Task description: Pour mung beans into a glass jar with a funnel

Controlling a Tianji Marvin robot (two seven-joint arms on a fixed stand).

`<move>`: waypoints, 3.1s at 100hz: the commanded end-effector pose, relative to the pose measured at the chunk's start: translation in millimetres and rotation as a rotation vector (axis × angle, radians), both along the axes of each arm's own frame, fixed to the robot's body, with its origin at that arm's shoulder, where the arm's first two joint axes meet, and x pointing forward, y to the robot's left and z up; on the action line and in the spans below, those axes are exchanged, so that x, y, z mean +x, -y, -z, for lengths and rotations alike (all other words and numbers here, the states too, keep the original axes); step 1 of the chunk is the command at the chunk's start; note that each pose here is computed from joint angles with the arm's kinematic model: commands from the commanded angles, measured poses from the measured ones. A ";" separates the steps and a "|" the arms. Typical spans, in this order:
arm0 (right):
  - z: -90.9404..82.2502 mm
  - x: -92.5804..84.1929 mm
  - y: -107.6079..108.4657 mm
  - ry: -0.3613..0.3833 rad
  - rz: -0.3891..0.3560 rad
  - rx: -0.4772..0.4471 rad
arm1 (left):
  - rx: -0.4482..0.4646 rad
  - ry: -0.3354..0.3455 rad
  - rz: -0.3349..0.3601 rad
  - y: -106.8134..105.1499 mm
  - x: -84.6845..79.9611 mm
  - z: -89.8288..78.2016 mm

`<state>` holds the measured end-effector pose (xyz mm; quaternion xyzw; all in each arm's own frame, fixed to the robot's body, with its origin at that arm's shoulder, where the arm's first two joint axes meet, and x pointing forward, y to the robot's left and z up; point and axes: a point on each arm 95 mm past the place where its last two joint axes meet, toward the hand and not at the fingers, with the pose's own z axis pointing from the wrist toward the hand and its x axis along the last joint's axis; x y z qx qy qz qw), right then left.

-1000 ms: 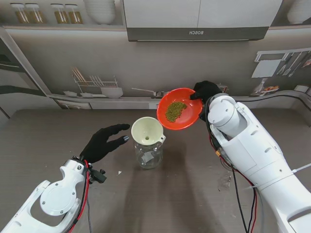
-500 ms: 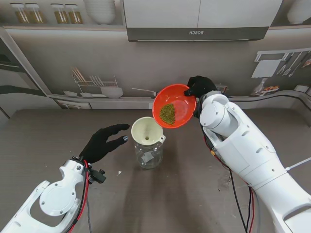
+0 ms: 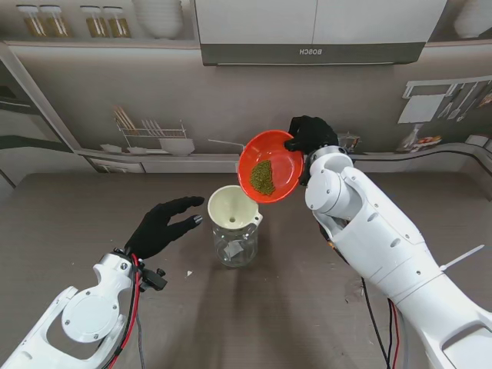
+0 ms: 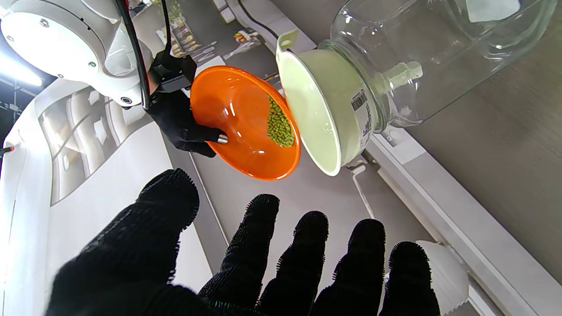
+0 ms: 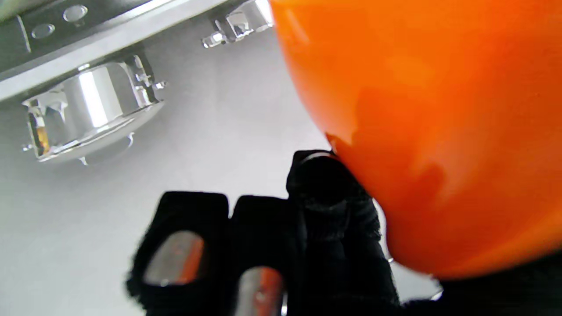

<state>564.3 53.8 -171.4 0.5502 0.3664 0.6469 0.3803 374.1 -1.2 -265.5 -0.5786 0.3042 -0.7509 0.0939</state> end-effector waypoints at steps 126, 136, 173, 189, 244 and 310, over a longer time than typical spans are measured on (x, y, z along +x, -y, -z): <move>-1.8 -21.5 -41.0 0.348 -0.141 -0.242 | -0.007 -0.009 0.009 0.0 -0.5 1.3; -2.2 -23.2 -42.7 0.372 -0.149 -0.268 | -0.008 -0.008 0.009 -0.3 -0.7 1.3; -1.1 -31.4 -50.2 0.469 -0.176 -0.328 | -0.011 -0.009 0.006 -0.7 -1.1 1.3; -0.5 -35.2 -53.1 0.509 -0.187 -0.353 | -0.012 -0.011 0.006 -0.6 -1.1 1.4; 1.6 -41.7 -61.7 0.602 -0.219 -0.443 | -0.014 -0.014 0.004 -0.7 -0.7 1.9; 3.9 -41.7 -66.5 0.680 -0.253 -0.534 | -0.014 -0.008 -0.002 -2.6 -1.2 1.6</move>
